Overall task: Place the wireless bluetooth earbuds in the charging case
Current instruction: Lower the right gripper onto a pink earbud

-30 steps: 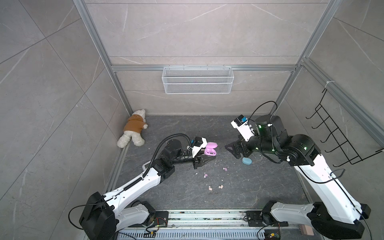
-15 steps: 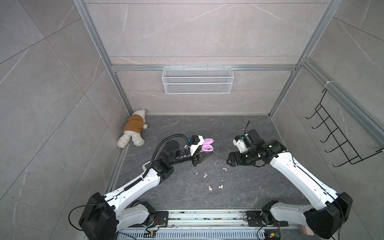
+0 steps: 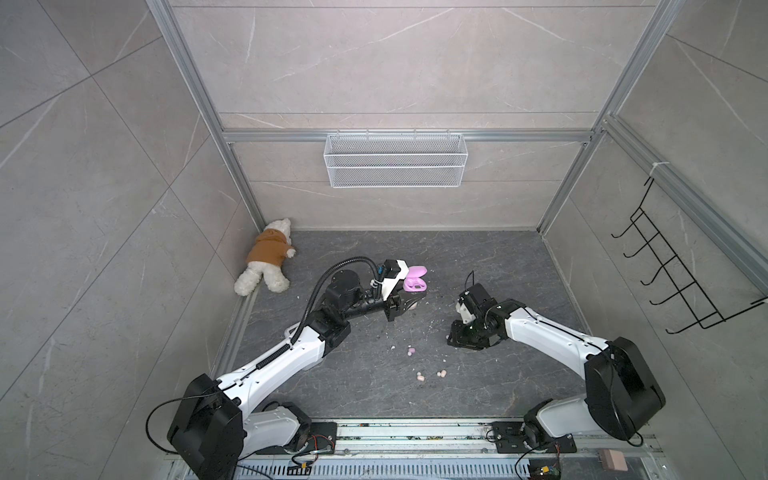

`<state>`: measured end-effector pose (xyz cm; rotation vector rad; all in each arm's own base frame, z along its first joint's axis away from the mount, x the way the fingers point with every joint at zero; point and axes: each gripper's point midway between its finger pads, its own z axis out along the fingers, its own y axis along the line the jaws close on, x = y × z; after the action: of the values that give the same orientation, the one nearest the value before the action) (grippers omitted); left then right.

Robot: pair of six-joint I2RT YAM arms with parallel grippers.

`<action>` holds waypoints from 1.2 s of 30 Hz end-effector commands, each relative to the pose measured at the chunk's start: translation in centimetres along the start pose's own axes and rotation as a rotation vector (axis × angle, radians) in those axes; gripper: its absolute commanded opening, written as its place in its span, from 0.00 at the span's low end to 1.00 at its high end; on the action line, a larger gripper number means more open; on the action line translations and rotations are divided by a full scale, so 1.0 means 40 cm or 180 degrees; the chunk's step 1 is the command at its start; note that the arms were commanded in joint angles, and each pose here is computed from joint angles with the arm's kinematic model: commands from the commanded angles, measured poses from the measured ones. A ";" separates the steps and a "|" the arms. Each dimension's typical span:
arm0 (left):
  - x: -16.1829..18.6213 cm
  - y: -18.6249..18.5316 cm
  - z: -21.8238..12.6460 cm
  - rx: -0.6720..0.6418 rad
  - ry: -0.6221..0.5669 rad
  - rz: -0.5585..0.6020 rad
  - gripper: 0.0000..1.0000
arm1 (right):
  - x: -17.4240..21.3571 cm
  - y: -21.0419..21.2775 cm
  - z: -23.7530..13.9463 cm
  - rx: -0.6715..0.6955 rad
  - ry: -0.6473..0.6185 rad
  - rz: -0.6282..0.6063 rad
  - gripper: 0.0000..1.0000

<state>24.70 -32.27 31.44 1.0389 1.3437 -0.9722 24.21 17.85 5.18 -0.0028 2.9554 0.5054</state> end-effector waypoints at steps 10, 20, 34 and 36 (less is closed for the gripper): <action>-0.077 -0.011 -0.008 0.0099 -0.0196 0.0271 0.05 | 0.005 -0.029 0.084 0.0212 -0.0051 -0.0030 0.34; -0.071 -0.009 -0.009 0.0092 -0.0164 0.0260 0.05 | -0.013 -0.098 0.074 0.0740 -0.0143 -0.0218 0.29; -0.068 -0.008 -0.012 0.0062 -0.0140 0.0277 0.05 | -0.065 -0.109 0.073 0.0992 -0.0238 -0.0398 0.29; -0.068 -0.008 -0.012 0.0062 -0.0138 0.0277 0.05 | -0.074 -0.107 0.072 0.1007 -0.0256 -0.0431 0.29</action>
<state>24.68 -32.24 31.22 1.0697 1.3500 -0.9614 27.23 15.32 1.62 -0.0974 2.8952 0.1014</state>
